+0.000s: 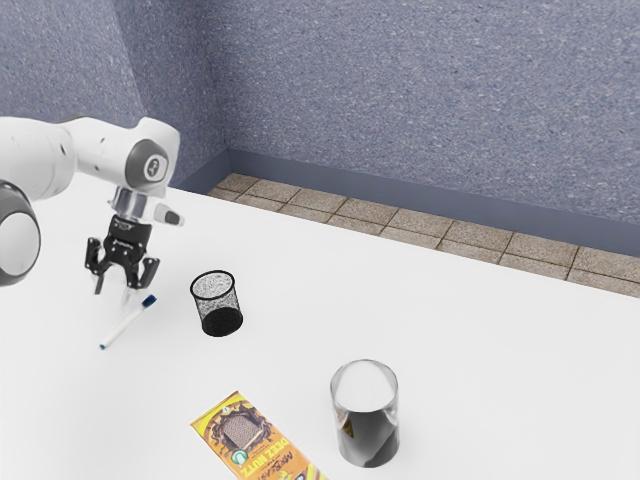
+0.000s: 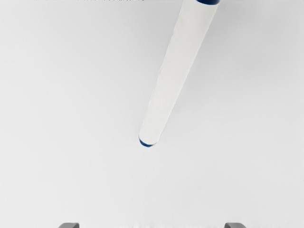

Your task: Take the marker out of the pen holder and place it to the left of the pen holder.

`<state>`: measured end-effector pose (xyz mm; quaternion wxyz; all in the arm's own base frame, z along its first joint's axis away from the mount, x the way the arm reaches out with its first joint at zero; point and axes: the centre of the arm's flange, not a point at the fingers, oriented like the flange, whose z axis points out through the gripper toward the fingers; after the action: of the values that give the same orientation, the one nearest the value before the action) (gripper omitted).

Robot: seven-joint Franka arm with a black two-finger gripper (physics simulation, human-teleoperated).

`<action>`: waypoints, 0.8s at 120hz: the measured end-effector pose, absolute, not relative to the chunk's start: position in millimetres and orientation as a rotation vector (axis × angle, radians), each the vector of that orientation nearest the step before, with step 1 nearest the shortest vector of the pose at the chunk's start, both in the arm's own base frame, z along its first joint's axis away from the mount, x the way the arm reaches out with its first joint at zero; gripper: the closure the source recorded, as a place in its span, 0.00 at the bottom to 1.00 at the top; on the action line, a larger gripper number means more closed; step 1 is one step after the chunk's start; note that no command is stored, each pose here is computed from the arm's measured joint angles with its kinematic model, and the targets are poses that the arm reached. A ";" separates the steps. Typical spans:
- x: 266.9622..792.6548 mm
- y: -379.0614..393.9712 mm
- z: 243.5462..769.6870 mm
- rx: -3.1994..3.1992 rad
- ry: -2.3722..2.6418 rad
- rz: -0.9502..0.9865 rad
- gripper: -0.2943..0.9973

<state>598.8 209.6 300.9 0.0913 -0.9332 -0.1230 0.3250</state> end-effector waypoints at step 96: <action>538.9 22.1 603.0 -3.095 0.307 -0.061 0.23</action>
<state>538.9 22.1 603.0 0.0154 -0.9948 0.0986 -0.0195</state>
